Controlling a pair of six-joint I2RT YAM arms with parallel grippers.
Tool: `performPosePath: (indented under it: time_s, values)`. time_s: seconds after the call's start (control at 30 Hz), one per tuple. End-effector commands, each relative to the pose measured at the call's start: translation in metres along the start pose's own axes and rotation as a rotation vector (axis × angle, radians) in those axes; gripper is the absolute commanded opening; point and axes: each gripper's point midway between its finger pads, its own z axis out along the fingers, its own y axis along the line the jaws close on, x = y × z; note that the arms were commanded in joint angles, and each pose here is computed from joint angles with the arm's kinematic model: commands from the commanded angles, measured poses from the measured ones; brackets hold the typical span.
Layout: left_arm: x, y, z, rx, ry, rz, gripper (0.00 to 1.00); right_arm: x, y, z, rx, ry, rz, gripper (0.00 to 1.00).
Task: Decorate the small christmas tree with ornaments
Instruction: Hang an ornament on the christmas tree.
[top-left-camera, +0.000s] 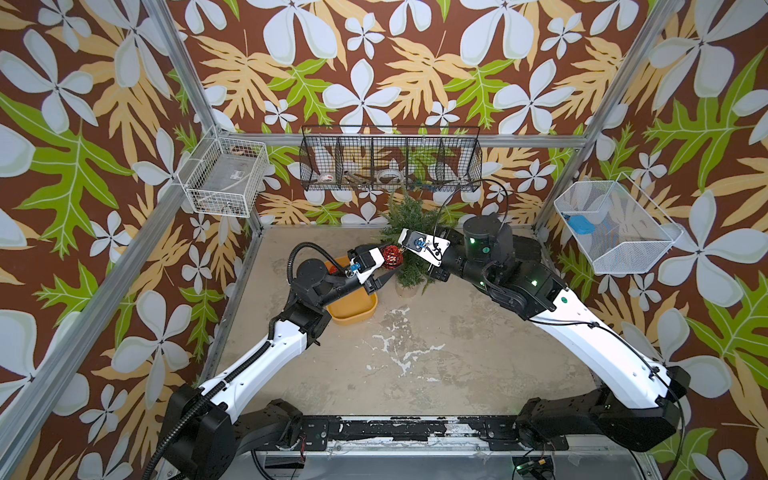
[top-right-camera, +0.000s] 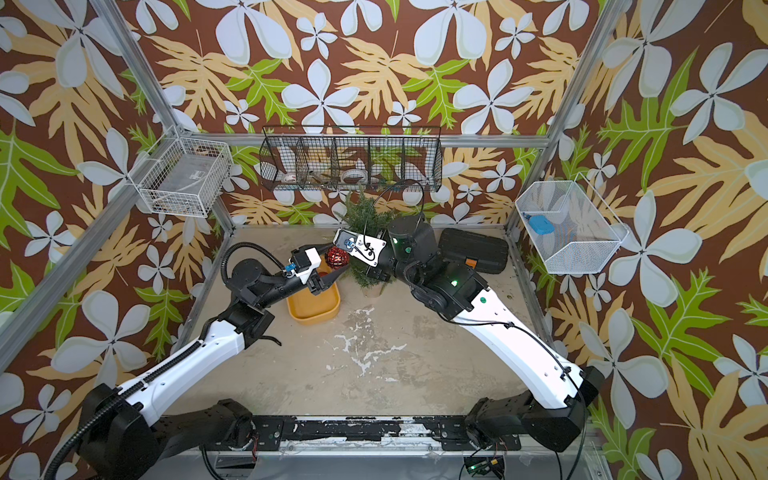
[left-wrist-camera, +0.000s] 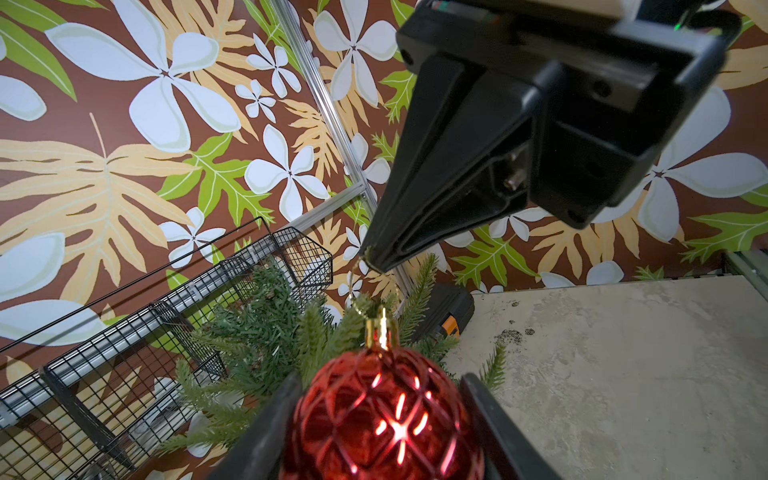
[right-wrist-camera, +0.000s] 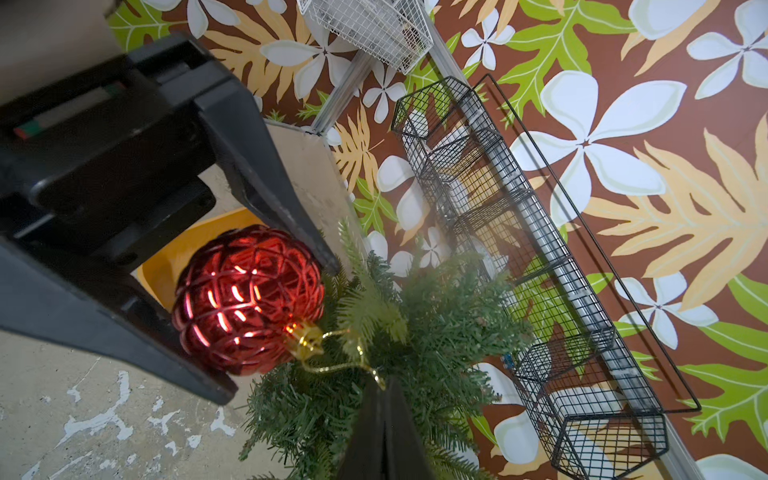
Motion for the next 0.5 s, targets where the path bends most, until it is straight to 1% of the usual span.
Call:
performPosePath:
  time_s: [0.0, 0.33, 0.47]
  values:
    - [-0.001, 0.002, 0.003, 0.002, -0.001, 0.007, 0.21, 0.002, -0.005, 0.000, 0.029, 0.011, 0.003, 0.00]
    - [0.009, 0.003, 0.007, 0.001, 0.020, -0.009, 0.20, 0.011, -0.008, 0.004, 0.064, 0.049, -0.004, 0.00]
    - [0.007, 0.005, 0.007, -0.011, 0.019, -0.006, 0.20, 0.010, -0.010, 0.006, 0.067, 0.050, -0.005, 0.00]
